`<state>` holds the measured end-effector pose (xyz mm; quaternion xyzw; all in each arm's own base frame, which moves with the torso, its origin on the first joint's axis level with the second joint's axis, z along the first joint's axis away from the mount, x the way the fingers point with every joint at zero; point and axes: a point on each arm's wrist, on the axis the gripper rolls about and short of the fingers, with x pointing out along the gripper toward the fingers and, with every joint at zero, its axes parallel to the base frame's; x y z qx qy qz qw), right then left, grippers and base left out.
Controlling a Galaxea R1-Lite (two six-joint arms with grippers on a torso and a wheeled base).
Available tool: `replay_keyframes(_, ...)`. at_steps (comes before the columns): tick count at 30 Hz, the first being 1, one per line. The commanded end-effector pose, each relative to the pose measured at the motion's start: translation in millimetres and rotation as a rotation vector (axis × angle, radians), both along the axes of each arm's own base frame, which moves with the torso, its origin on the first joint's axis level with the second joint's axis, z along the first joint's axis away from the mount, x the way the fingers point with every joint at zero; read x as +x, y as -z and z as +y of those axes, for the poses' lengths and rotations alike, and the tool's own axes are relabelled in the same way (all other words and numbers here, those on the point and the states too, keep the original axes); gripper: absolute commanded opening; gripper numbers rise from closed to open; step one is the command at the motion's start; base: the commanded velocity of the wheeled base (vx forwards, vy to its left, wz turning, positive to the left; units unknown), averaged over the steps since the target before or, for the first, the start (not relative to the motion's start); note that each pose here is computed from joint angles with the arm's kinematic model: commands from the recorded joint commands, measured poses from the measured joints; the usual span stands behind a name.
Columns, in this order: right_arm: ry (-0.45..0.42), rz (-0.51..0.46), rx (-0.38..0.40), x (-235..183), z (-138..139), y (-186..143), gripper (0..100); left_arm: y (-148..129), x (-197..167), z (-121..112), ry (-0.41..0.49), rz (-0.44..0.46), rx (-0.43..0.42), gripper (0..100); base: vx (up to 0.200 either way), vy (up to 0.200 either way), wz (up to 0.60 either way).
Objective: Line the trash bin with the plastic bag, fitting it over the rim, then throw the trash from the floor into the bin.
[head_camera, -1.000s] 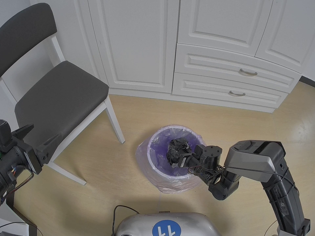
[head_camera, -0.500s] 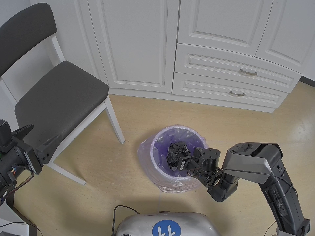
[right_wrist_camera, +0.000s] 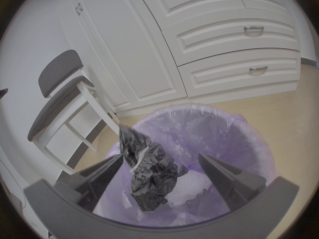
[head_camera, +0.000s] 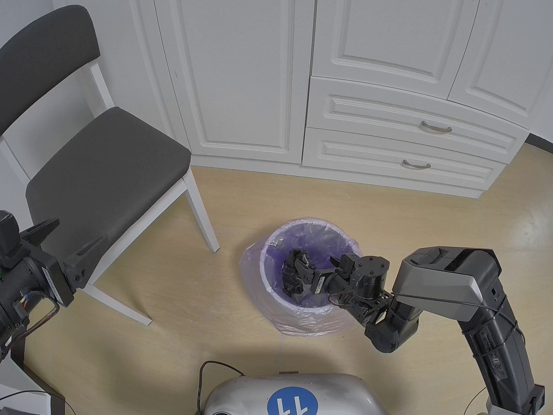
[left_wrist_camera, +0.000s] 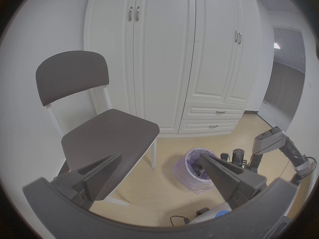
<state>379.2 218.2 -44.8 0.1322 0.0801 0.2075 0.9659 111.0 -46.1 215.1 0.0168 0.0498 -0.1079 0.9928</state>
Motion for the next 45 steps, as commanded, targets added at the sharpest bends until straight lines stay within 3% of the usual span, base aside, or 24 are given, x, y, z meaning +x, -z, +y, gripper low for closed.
replay_keyframes(1, -0.002, -0.026, 0.014, -0.4, 1.0, -11.3, 100, -0.1, 0.0, 0.0, 0.0, -0.001, 0.0, 100, 0.0, 0.0, 0.0)
replay_keyframes(7, -0.003, -0.031, 0.015, -3.6, -0.1, -18.7, 100, -0.1, 0.0, 0.0, 0.0, -0.001, 0.0, 100, 0.0, 0.0, 0.0)
replay_keyframes(17, 0.002, -0.119, 0.043, -7.9, 1.6, -63.2, 100, 5.4, 1.5, -2.0, 0.009, 0.023, 0.012, 100, 0.0, 0.0, 0.0)
replay_keyframes(23, 0.003, -0.154, 0.032, -19.9, -6.4, -105.9, 100, 23.7, 6.6, -18.2, 0.099, 0.112, 0.06, 100, 0.0, 0.0, 0.0)
replay_keyframes(27, 0.032, -0.126, -0.014, -34.9, -25.5, -153.3, 100, 48.7, 14.4, -49.1, 0.236, 0.236, 0.134, 100, 0.0, 0.0, 0.0)
replay_keyframes(31, 0.092, -0.075, -0.049, -38.1, -46.6, -173.5, 100, 75.1, 37.7, -68.2, 0.233, 0.339, 0.202, 100, 0.0, 0.0, 0.0)
replay_keyframes(36, 0.161, -0.014, -0.137, -36.4, -77.7, -183.7, 100, 133.3, 91.0, -82.8, 0.154, 0.511, 0.325, 100, 0.0, 0.0, 0.0)
replay_keyframes(37, 0.161, -0.014, -0.137, -36.4, -77.7, -183.7, 100, 133.3, 91.0, -82.8, 0.154, 0.511, 0.325, 100, 0.0, 0.0, 0.0)
replay_keyframes(39, 0.176, -0.028, -0.172, -35.4, -84.7, -185.4, 100, 166.3, 127.7, -86.3, 0.104, 0.543, 0.344, 100, 0.0, 0.0, 0.0)
replay_keyframes(44, 0.184, -0.036, -0.198, -38.4, -90.1, -188.0, 100, 220.3, 188.4, -92.3, 0.064, 0.488, 0.38, 100, 0.0, 0.0, 0.0)
replay_keyframes(45, 0.184, -0.036, -0.198, -38.4, -90.1, -188.0, 100, 220.3, 188.4, -92.3, 0.064, 0.488, 0.38, 100, 0.0, 0.0, 0.0)
